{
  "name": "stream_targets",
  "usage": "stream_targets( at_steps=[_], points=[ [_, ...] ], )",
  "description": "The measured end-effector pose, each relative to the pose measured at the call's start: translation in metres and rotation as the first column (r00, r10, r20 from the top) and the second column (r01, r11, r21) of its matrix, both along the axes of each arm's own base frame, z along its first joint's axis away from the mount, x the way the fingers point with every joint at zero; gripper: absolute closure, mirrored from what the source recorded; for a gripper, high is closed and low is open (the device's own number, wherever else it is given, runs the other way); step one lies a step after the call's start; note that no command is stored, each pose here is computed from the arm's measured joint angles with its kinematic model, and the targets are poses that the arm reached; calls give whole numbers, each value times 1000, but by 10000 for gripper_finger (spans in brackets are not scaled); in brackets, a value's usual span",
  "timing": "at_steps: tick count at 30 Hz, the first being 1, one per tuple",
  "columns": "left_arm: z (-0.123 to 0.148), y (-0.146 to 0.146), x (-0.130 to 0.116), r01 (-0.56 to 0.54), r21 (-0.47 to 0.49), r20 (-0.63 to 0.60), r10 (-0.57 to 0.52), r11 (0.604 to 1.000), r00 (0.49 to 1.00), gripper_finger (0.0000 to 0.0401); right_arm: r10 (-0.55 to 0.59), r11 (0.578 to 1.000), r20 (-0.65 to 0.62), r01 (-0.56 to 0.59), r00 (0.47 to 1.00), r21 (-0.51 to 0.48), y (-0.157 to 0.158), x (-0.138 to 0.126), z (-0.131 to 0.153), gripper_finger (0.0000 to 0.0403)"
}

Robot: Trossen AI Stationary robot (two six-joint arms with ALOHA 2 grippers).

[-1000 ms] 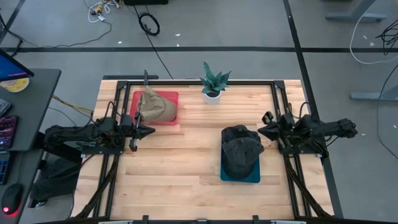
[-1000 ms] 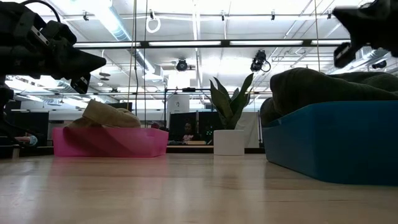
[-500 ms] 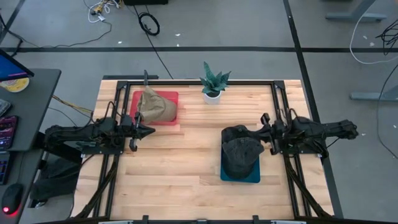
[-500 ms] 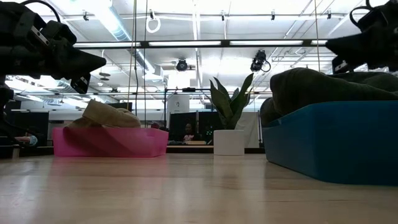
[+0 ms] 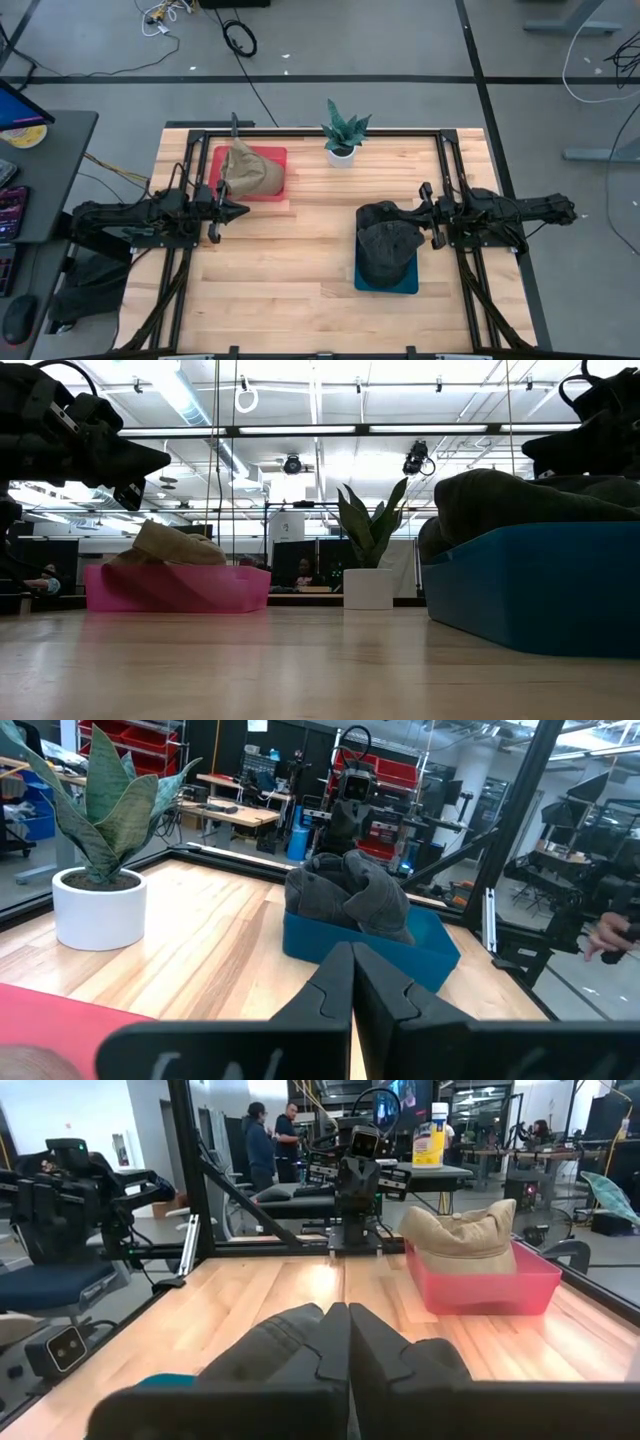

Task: Pick & Place hat
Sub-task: Return to Home Position

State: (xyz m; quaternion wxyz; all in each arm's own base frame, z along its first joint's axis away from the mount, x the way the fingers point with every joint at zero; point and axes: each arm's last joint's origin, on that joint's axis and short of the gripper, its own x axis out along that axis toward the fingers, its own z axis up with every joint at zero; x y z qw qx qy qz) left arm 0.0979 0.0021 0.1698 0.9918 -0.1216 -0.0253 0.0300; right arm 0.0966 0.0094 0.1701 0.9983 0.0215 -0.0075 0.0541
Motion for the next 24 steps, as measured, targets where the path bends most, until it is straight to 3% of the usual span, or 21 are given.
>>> stream_targets(
  at_steps=[9, 24],
  points=[
    [0, 0, 0, 0, 0, 0, 0, 1000, 1000, 398, 0, 1000, 0, 0, 1000, 1, 0, 0, 0, 372],
    [0, 0, 0, 0, 1, 0, 0, 1000, 1000, 398, 0, 1000, 0, 0, 1000, 0, 0, 0, 0, 369]
  ],
)
